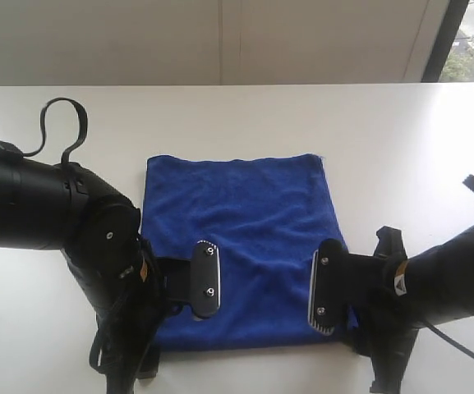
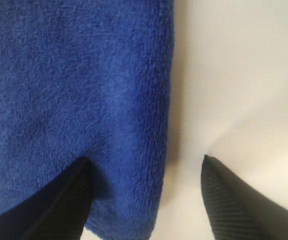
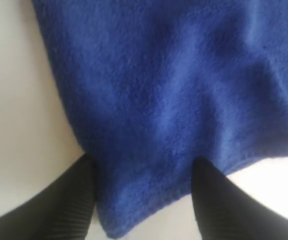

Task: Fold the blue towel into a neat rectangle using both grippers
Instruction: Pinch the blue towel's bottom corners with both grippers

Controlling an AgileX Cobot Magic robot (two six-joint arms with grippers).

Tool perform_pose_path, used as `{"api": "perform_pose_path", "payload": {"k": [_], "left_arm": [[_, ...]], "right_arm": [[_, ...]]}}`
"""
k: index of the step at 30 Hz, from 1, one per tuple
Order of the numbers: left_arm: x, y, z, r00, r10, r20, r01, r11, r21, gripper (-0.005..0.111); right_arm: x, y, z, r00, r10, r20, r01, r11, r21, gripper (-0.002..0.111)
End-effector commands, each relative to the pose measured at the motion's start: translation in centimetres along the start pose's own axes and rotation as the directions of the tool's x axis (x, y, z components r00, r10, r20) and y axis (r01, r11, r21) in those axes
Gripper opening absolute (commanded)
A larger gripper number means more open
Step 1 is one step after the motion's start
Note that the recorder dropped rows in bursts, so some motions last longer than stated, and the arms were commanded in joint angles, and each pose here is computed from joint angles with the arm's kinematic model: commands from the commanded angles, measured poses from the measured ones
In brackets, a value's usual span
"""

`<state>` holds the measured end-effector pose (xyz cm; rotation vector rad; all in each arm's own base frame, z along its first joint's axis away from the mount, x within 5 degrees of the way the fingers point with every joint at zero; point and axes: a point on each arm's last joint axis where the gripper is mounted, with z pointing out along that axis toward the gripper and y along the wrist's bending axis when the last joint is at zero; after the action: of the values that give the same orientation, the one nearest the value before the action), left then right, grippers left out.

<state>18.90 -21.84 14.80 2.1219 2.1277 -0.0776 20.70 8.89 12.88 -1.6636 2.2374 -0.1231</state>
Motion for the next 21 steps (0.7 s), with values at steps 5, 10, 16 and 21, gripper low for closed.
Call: {"api": "perform_pose_path", "payload": {"k": [5,10,16,21], "left_arm": [[0.2,-0.5,0.3,1.000,-0.004,-0.014,0.005,1.000,0.027,0.037],[0.3,-0.4,0.3,0.999,0.016,-0.032,-0.015,1.000,0.022,0.000],[0.8,-0.7,-0.5,0.997,0.019,-0.071,-0.017,0.999,0.036,0.000],[0.9,-0.9,-2.7,0.997,-0.070,-0.027,0.070,0.998,-0.001,0.000]], "right_arm": [[0.8,1.1,1.8,0.997,-0.010,-0.080,0.002,0.995,-0.097,0.003],[0.9,1.1,0.7,0.996,-0.012,-0.086,0.003,0.995,-0.102,0.000],[0.6,0.6,-2.4,0.997,-0.014,-0.082,0.006,0.996,-0.091,0.000],[0.7,0.7,-5.3,0.999,-0.008,-0.048,0.006,0.999,-0.049,0.000]]}}
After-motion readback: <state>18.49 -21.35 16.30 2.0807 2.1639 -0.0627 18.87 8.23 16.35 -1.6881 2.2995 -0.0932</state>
